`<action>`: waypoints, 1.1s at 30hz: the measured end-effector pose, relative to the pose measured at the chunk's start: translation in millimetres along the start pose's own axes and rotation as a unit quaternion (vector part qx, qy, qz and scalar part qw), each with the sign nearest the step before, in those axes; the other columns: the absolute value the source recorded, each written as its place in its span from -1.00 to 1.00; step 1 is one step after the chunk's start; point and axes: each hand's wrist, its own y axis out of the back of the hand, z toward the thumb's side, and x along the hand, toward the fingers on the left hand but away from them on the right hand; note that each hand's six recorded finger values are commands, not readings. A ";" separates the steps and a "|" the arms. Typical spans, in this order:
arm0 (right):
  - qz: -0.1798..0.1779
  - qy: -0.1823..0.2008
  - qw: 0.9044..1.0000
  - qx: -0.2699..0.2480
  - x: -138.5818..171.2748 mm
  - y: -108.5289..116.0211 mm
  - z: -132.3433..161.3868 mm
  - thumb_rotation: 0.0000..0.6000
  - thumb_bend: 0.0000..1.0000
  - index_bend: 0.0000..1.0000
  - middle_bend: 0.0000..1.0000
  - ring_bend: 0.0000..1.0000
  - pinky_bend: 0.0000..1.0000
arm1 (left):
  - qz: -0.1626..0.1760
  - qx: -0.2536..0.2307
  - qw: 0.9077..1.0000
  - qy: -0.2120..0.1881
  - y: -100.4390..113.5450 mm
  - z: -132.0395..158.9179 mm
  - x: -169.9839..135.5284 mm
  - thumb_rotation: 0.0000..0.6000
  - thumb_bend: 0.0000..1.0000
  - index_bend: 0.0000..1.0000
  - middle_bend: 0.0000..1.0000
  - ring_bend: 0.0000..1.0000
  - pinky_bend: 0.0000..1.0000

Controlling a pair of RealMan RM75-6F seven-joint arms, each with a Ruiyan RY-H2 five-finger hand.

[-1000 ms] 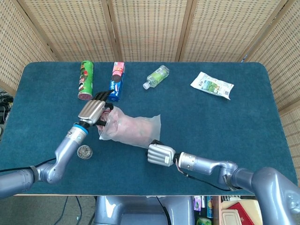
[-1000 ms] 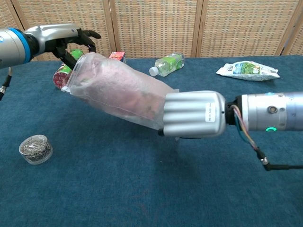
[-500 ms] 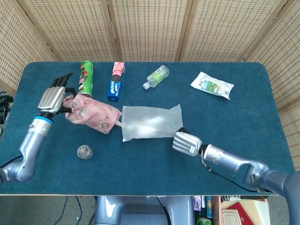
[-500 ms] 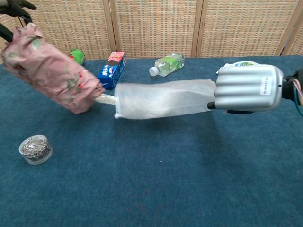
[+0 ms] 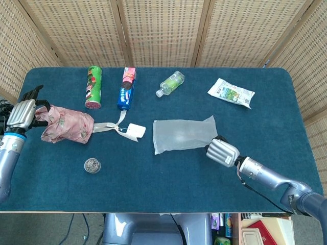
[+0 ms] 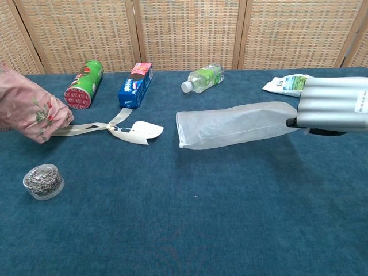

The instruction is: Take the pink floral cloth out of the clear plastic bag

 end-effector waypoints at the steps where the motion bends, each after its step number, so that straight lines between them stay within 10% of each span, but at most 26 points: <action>1: 0.001 -0.004 1.000 0.000 0.5 -0.4 -1.0 1.00 -0.09 -0.14 0.23 0.33 0.51 | -0.003 0.002 1.000 -0.002 -1.1 -0.3 -1.2 1.00 -0.56 -1.00 -1.00 -1.00 -1.00; 2: 0.005 -0.014 1.000 0.000 1.6 -2.1 -3.1 1.00 -0.58 -0.56 -0.21 -0.14 0.04 | -0.005 0.007 1.000 -0.004 -0.5 -0.7 -3.2 1.00 -0.65 -1.00 -1.00 -1.00 -1.00; 5: 0.027 -0.050 0.998 0.004 6.2 -8.3 -9.7 1.00 -1.00 -1.00 -0.98 -0.99 -0.93 | 0.000 0.014 1.000 -0.008 4.8 -1.1 -8.8 1.00 -0.80 -1.00 -1.00 -1.00 -1.00; 22: 0.045 -0.248 0.954 -0.160 77.2 12.3 -41.8 1.00 -1.00 -1.00 -1.00 -1.00 -1.00 | 0.055 0.022 0.998 -0.017 23.1 -6.6 -82.7 1.00 -0.84 -1.00 -1.00 -1.00 -1.00; 28: 0.006 -0.332 0.899 -0.284 113.2 27.2 -42.4 1.00 -1.00 -1.00 -1.00 -1.00 -1.00 | 0.076 0.037 0.996 0.000 10.1 -18.7 -125.5 1.00 -0.84 -1.00 -1.00 -1.00 -1.00; 33: -0.023 -0.402 0.832 -0.382 149.3 41.2 -30.7 1.00 -1.00 -1.00 -1.00 -1.00 -1.00 | 0.102 0.032 0.994 0.021 -2.7 -26.5 -165.7 1.00 -0.84 -1.00 -1.00 -1.00 -1.00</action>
